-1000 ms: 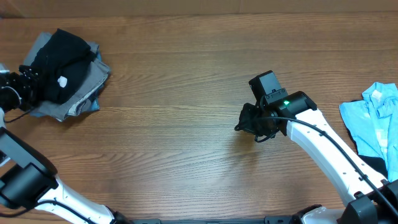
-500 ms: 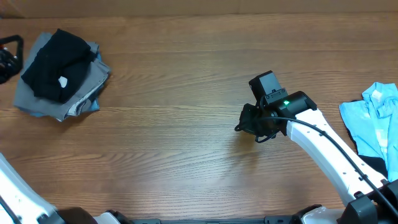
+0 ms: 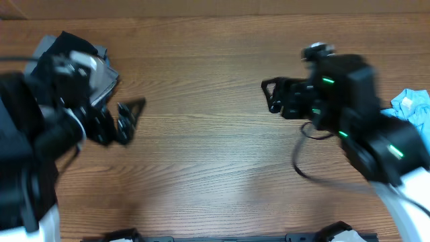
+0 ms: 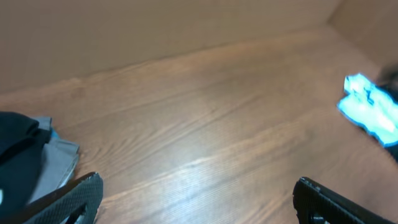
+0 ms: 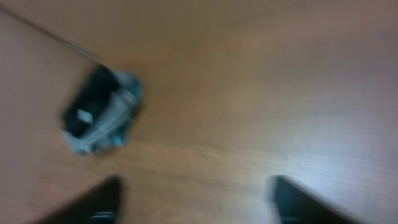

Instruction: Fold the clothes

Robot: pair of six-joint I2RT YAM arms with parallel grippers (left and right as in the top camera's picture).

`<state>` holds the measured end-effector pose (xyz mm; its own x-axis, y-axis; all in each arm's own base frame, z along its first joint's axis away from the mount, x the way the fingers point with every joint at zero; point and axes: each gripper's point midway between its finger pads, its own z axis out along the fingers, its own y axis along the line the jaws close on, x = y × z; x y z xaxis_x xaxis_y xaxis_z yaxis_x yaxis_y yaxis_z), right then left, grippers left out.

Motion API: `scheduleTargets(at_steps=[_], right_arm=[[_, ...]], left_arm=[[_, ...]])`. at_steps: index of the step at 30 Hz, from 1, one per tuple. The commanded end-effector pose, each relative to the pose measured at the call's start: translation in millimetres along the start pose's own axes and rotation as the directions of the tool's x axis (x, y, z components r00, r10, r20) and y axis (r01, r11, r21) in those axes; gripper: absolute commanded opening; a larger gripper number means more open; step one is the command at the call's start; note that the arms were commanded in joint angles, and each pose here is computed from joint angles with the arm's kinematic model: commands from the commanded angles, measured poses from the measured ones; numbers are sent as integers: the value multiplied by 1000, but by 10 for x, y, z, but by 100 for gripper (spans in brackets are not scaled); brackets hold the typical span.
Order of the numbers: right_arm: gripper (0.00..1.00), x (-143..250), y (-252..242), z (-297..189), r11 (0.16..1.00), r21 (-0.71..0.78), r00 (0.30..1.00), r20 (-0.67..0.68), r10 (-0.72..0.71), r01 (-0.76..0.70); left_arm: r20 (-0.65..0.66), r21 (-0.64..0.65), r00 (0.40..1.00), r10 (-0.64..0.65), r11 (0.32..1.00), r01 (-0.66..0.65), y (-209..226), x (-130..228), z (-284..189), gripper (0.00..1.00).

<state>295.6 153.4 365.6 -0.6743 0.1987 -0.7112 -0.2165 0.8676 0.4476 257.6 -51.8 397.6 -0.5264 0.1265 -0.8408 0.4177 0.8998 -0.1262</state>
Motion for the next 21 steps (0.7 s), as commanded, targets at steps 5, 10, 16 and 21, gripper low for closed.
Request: scheduleTargets(at_steps=[5,10,16,21], right_arm=[[100,-408,331,-1041,987,-98,951,295,-90,124],[100,-353,340,-1262,985,-111,942,325,-89,131],[100,-167,232,-1171,991,-79,967,239,-87,109],[100,-80,184,-1143,993,-65,976,200,-80,95]], left_arm=[[-135,-205,990,-32,979,4,-81,471,-389,100],[-203,-202,977,-62,979,20,-91,631,-386,100],[-210,-196,976,-64,980,22,-88,630,-358,100],[-210,-196,976,-64,980,22,-88,630,-358,100]])
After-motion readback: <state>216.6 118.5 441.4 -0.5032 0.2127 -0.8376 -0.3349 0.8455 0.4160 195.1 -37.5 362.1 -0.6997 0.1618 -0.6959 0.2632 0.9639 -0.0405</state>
